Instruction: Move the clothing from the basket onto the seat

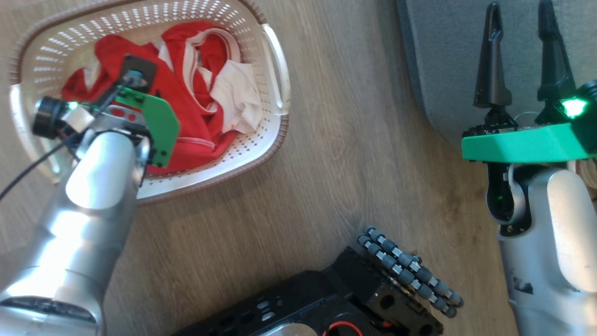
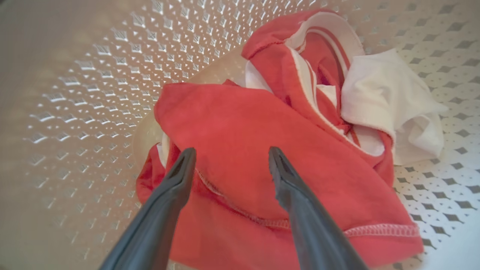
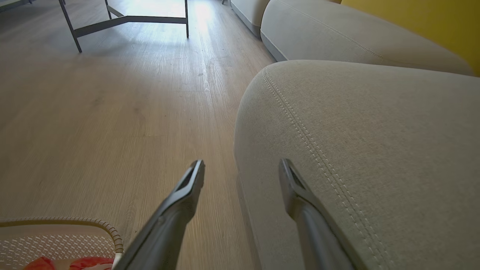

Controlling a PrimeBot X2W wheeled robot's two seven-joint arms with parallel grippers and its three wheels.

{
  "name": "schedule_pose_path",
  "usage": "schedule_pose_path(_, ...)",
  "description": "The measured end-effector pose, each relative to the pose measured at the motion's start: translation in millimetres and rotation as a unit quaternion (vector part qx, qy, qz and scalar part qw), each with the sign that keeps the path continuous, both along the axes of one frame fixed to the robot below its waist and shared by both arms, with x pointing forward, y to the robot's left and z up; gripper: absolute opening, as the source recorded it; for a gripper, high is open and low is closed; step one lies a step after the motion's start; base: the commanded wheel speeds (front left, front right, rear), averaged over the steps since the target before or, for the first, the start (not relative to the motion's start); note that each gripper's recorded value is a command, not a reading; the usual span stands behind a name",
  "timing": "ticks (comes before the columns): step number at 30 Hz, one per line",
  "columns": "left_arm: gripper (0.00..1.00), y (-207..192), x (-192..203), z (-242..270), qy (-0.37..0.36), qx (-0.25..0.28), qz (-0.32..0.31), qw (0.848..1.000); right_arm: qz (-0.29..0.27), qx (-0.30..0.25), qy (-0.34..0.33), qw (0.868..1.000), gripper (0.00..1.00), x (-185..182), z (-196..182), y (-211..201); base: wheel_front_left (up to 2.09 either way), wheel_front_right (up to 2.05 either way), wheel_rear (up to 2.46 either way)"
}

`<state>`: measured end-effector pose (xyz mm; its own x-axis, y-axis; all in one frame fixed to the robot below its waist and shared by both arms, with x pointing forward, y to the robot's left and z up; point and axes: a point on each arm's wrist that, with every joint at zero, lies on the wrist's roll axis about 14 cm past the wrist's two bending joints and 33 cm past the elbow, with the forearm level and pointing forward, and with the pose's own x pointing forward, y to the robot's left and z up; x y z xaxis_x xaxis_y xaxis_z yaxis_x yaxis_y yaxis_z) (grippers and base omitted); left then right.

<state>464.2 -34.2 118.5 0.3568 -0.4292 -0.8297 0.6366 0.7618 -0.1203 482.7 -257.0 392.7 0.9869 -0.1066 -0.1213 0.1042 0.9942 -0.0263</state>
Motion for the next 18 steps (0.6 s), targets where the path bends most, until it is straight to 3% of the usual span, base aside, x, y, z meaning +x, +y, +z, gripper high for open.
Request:
schedule_pose_path(9,1.00,1,5,-17,0.019,0.002,0.017,1.000,-0.009,0.000,0.005,1.000,1.00,-3,-4,-5,0.00,0.00,0.00)
schedule_pose_path(18,1.00,14,7,-32,0.037,0.036,0.016,0.999,-0.010,0.005,0.006,1.000,1.00,-3,-6,-5,0.00,0.00,0.00)
